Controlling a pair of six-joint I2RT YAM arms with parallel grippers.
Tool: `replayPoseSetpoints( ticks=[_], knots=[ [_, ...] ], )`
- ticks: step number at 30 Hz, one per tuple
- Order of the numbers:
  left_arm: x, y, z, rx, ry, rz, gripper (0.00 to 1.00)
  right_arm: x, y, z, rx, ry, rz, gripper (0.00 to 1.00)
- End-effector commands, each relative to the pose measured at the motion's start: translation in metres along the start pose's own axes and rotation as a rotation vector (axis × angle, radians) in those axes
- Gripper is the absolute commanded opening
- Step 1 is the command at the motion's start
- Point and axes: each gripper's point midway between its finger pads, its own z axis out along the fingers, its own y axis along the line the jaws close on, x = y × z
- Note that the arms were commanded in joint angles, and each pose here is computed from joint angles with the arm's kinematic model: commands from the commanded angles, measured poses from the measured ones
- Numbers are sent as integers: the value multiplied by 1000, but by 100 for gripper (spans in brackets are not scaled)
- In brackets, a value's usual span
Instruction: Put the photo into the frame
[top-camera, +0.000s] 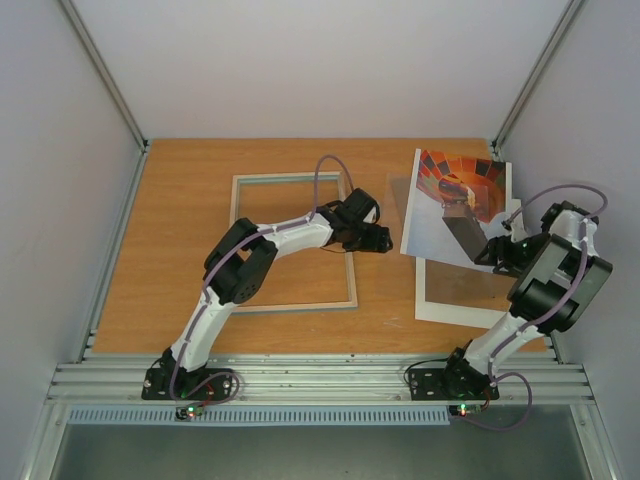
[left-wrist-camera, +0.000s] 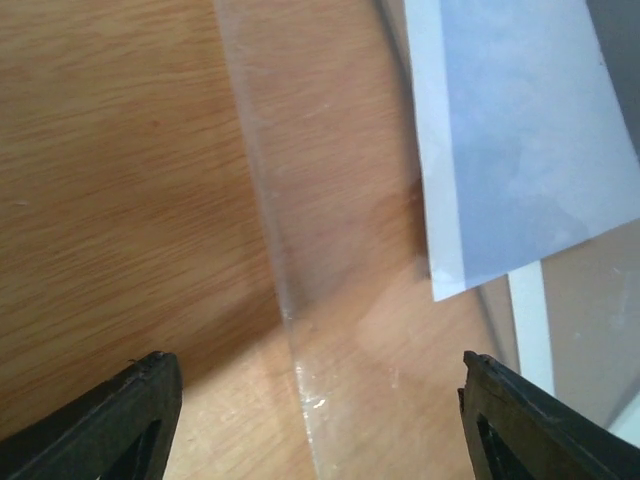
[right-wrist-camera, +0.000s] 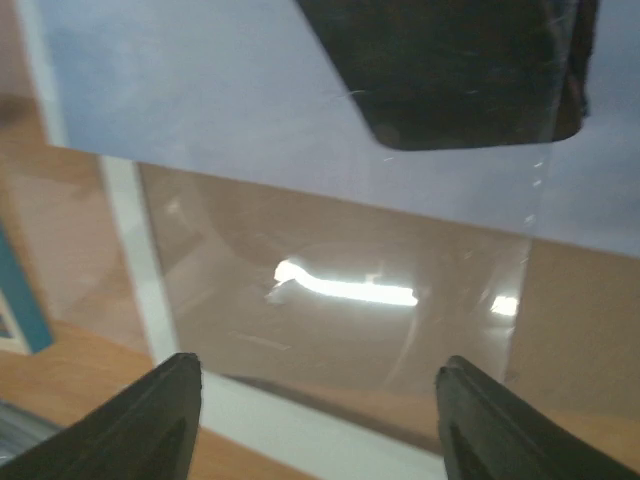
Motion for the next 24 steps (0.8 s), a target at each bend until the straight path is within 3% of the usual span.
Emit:
replayPoseSetpoints(
  ticks=[1, 7, 14, 20, 24],
  knots=[
    [33, 3, 21, 48, 104, -74, 77, -9, -35, 20, 86, 0, 9, 61],
    [38, -1, 33, 105, 125, -121, 72, -5, -61, 53, 95, 70, 49, 45],
    [35, -17, 41, 219, 130, -152, 65, 4, -70, 73, 87, 122, 60, 34],
    [2, -58, 1, 358, -19, -58, 45, 6, -73, 77, 89, 127, 51, 31],
    [-8, -75, -13, 409, -33, -30, 21, 4, -71, 77, 82, 118, 54, 31]
  ],
)
